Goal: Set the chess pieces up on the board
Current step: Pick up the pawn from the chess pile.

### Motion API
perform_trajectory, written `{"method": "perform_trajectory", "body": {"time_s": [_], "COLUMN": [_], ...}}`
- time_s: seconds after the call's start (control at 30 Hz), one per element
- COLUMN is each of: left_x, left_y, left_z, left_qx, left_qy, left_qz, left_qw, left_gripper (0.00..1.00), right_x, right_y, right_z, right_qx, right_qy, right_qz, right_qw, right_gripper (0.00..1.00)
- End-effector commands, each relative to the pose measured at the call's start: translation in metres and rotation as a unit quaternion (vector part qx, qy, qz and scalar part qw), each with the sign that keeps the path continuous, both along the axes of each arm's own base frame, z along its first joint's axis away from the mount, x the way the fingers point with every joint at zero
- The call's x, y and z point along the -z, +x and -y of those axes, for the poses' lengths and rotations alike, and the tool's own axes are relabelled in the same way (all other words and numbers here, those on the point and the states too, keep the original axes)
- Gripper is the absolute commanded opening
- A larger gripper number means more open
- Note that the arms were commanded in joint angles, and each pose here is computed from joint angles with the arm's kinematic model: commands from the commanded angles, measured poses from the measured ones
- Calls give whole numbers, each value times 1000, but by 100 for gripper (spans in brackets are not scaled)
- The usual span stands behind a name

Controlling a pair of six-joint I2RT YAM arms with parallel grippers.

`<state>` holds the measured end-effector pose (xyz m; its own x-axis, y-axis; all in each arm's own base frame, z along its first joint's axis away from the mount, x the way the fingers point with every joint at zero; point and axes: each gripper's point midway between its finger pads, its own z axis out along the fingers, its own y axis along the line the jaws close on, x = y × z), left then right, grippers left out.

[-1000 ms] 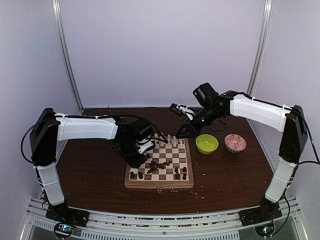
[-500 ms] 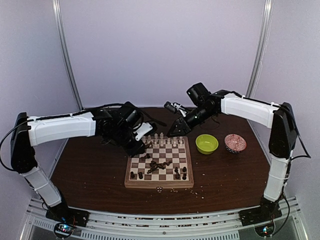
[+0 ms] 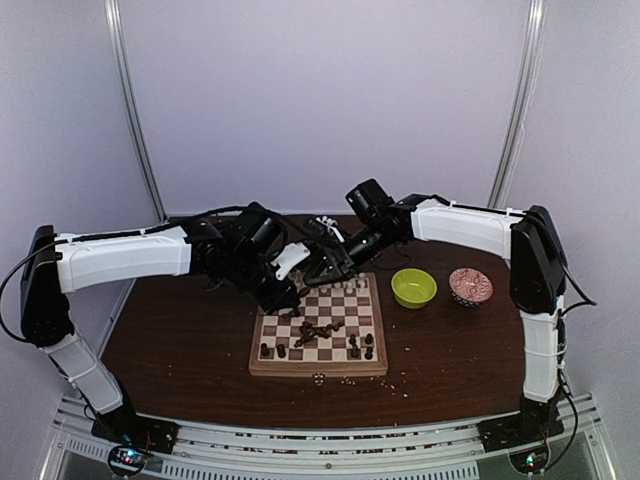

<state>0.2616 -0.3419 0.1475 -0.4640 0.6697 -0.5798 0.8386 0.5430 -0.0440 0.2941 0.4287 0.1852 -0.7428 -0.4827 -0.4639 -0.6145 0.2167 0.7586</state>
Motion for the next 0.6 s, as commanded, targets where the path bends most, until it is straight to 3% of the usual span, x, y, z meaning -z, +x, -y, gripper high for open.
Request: {"method": "perform_trajectory", "body": {"time_s": [0.0,0.57], "left_x": [-17,-20], "left_y": [4,8], "left_z": [6,2], "left_qx": [-2,-22], "left_qy": [-34,-32], "left_qz": [12,22], "left_qw": [999,999], "left_gripper": [4,5], "right_x": [-14,6], "right_y": [-3,-7], "right_z": [-13,-5], "right_qx": [-10,-1], "right_qy": [34,-1], "right_qz": [-14,-10], "right_qw": [999,1000], "right_gripper": [36,37]}}
